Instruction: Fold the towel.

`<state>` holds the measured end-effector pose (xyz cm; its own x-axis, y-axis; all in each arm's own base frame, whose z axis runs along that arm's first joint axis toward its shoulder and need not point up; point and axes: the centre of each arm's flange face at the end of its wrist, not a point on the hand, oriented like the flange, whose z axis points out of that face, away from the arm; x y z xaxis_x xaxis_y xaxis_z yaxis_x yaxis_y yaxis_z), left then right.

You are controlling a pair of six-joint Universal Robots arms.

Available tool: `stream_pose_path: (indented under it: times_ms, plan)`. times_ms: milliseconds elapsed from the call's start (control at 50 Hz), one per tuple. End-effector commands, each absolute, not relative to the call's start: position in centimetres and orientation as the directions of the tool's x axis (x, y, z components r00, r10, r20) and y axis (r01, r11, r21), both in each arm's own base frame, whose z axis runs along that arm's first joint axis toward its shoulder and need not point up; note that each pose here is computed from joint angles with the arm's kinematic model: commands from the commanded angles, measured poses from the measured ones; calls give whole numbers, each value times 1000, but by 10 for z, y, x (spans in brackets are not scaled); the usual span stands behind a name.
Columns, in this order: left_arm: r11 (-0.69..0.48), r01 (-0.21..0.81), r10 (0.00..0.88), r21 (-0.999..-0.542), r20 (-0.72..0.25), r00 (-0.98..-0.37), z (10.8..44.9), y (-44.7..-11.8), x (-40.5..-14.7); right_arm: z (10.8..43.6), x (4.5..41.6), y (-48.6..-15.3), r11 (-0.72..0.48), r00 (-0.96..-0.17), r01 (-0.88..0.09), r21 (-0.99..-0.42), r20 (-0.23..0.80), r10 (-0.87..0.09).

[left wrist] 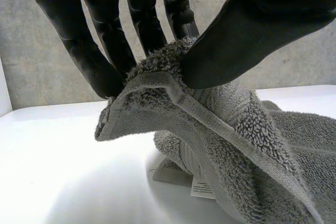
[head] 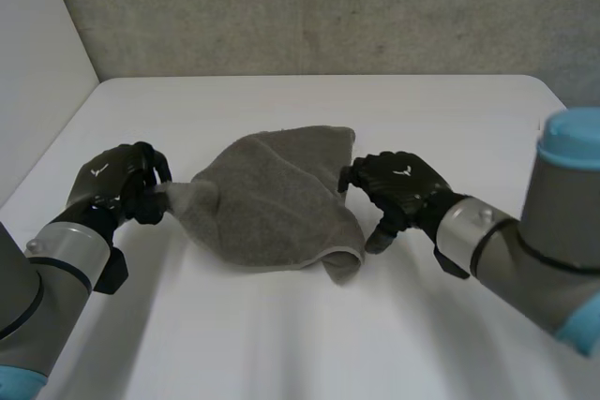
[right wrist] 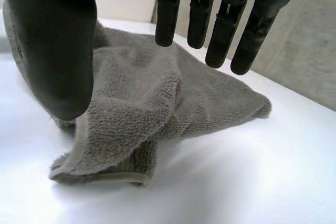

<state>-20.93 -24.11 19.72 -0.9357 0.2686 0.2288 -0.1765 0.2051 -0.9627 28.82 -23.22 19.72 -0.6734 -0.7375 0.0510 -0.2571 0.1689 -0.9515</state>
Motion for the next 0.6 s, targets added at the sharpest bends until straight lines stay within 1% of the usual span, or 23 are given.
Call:
stream_pose_path:
  times_ms: [20,60,80,100,120,160,180,220,280,320,400,440,520,600]
  plan:
    - [166,-192,260,-967,231,-937,209,-242,-205,183,273,-221,248,-744,-228,-941,4,-668]
    - [150,-200,252,-968,233,-939,213,-243,-201,178,265,-224,287,-776,-216,-933,-14,-631]
    - [150,-200,252,-968,233,-939,213,-243,-201,177,265,-224,287,-776,-216,-933,-14,-631]
    - [134,-205,241,-969,233,-942,217,-245,-197,174,262,-223,312,-787,-204,-928,-34,-617]
    - [119,-210,229,-970,233,-945,221,-247,-192,174,262,-223,312,-787,-204,-928,-35,-616]
    - [103,-214,225,-971,232,-946,225,-247,-190,169,259,-225,355,-803,-162,-921,-86,-590]
    - [94,-216,224,-972,232,-946,228,-246,-189,169,259,-225,355,-803,-162,-921,-86,-590]
    - [86,-218,225,-972,232,-946,230,-246,-189,166,259,-224,391,-807,-129,-911,-132,-575]
    - [76,-220,227,-973,232,-946,233,-245,-188,162,262,-221,406,-804,-125,-905,-147,-577]
    - [71,-221,227,-973,232,-946,234,-245,-188,146,265,-224,444,-804,-139,-885,-160,-572]
    - [67,-222,225,-973,232,-947,235,-245,-187,134,269,-230,460,-809,-153,-875,-157,-566]
    - [66,-222,219,-973,232,-948,235,-246,-186,130,278,-231,463,-804,-165,-871,-153,-574]
    - [67,-222,216,-973,232,-949,235,-247,-185,129,290,-226,447,-794,-182,-876,-137,-592]
    - [66,-223,211,-973,232,-950,235,-248,-184,133,300,-228,416,-789,-182,-891,-121,-602]
